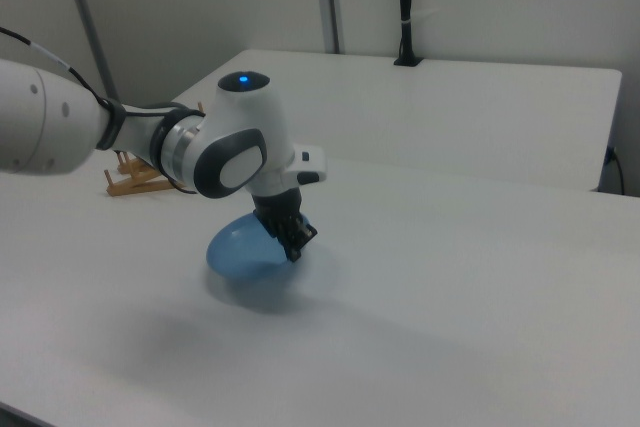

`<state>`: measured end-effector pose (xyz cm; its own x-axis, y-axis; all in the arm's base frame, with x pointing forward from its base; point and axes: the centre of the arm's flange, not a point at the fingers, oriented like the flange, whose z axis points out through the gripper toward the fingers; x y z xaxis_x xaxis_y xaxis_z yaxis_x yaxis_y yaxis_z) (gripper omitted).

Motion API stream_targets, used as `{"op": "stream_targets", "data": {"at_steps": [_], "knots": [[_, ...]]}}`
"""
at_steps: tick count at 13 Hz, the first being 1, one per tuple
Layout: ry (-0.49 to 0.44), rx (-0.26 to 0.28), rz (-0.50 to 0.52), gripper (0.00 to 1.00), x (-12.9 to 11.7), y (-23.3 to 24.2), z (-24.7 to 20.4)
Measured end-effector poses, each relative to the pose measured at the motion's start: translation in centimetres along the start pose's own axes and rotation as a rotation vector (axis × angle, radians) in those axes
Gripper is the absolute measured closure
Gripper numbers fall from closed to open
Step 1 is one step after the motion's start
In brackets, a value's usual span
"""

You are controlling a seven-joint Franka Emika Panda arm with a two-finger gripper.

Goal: Place plate in plate rack
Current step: 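Close the gripper on the plate rim and tilt the plate up, then lift the blue plate and carry it over the wooden rack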

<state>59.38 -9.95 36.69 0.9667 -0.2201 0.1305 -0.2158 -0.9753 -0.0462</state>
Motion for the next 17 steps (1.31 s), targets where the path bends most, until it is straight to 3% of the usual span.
{"op": "stream_targets", "data": {"at_steps": [7,12,13,17], "knots": [[0.172,0.026,0.019,0.96,1.9,-1.6,-9.5],[0.370,0.092,0.108,0.96,3.4,-9.0,-20.4],[0.396,0.085,0.122,0.96,3.4,-10.5,-21.6],[0.535,-0.029,0.200,0.96,2.5,-17.4,-22.9]]}}
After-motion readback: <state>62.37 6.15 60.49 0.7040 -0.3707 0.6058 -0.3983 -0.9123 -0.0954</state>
